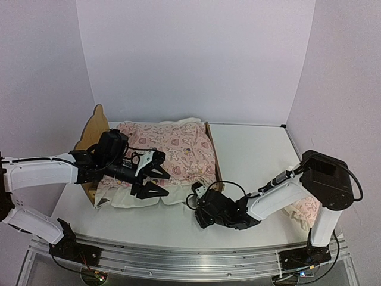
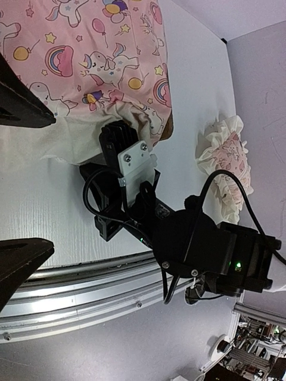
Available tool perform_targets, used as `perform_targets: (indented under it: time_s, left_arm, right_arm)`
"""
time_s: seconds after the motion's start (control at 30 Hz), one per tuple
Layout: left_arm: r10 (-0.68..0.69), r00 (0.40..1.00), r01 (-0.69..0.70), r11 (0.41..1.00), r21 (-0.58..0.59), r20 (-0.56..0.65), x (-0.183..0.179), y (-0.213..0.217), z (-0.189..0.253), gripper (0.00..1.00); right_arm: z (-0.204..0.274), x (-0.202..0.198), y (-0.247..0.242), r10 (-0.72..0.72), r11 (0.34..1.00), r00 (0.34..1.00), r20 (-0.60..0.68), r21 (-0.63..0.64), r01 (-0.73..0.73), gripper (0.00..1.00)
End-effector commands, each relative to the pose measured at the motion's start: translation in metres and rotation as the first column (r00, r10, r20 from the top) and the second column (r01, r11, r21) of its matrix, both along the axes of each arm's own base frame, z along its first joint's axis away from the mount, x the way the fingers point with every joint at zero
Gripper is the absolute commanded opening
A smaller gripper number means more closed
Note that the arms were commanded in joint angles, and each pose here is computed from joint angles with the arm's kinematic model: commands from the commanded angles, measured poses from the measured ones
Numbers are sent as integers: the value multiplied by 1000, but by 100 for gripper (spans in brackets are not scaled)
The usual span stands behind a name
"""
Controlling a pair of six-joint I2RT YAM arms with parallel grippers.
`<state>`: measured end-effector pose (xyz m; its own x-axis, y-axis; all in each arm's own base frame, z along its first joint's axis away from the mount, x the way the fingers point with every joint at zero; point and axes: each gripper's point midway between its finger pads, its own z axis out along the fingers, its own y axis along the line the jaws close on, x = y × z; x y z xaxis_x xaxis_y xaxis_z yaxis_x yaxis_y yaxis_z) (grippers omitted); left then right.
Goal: Set up the pet bed
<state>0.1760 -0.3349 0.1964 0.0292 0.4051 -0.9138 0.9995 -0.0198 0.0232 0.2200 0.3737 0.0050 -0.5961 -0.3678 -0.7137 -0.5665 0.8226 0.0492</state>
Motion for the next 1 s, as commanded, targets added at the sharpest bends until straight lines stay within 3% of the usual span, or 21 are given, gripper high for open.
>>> perform_targets:
  time_s: [0.0, 0.27, 0.4, 0.6, 0.83, 0.97]
  left_arm:
    - [-113, 992, 117, 988, -96, 48, -22, -3, 26, 62]
    - [-219, 975, 211, 969, -130, -48, -63, -25, -9, 56]
    - [-198, 979, 189, 971, -147, -42, -59, -43, -26, 56]
    - [-191, 976, 204, 972, -119, 108, -45, -54, -56, 57]
    - [-274, 905, 319, 943, -91, 324, -51, -69, -87, 61]
    - [-183, 895, 235, 968, -82, 407, -29, -83, -97, 60]
  right_arm:
    - [9, -15, -6, 23, 998, 997, -73, 56, -19, 2]
    - [41, -63, -6, 198, 973, 949, -244, 169, -159, 0]
    - [41, -74, -4, 236, 963, 919, -315, 203, -177, 0]
    - [46, -84, -3, 281, 945, 869, -407, 274, -177, 0]
    - [67, -79, 0, 299, 926, 852, -430, 347, -150, 0]
    - [69, -74, -8, 270, 931, 861, -431, 346, -118, 0]
